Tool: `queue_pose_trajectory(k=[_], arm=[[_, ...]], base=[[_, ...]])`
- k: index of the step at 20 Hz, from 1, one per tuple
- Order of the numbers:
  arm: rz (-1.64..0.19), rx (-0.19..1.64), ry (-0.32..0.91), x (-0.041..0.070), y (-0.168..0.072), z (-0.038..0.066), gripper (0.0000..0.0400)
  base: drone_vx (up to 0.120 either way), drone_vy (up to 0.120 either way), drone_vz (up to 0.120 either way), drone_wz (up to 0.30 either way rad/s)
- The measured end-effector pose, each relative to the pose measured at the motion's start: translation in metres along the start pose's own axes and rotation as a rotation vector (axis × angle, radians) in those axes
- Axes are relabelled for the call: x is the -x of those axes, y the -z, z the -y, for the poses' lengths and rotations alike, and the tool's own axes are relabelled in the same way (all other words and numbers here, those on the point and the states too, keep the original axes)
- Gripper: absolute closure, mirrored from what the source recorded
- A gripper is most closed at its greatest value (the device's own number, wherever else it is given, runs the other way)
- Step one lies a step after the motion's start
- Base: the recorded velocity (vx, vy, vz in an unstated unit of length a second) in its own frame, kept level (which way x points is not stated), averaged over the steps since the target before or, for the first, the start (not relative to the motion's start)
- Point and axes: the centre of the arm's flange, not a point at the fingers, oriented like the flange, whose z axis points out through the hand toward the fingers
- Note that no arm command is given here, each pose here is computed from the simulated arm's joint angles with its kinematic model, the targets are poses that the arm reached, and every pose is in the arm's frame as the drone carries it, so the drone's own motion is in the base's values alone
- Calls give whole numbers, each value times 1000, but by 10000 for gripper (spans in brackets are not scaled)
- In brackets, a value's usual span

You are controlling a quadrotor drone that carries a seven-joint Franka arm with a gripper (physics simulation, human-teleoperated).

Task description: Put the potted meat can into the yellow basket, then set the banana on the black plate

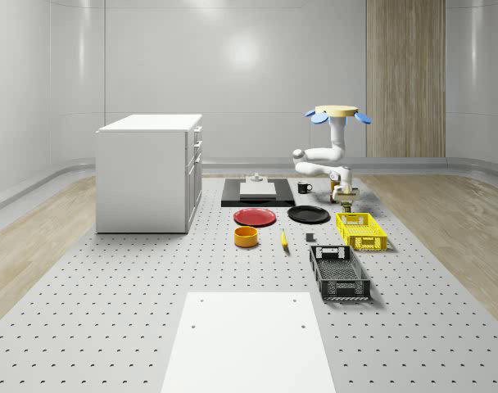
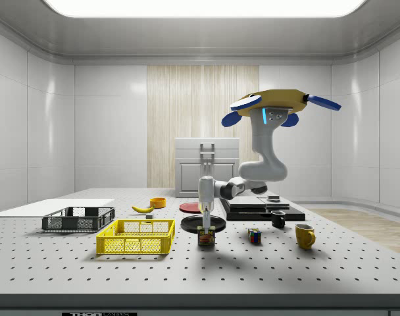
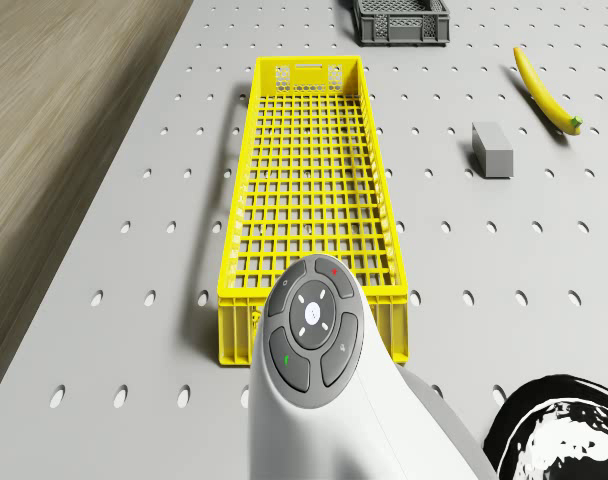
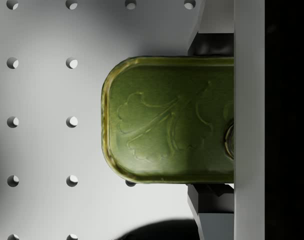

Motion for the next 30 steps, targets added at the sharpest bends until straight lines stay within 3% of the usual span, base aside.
queue_pose_trajectory(k=[6,12,18,30], arm=[[-1,1,8,0,6,0,109],[-2,1,4,0,25,0,109],[-2,1,2,0,33,0,109],[-2,1,2,0,36,0,109]], base=[[0,0,0,0],[0,0,113,0],[113,0,107,0],[120,27,0,0]])
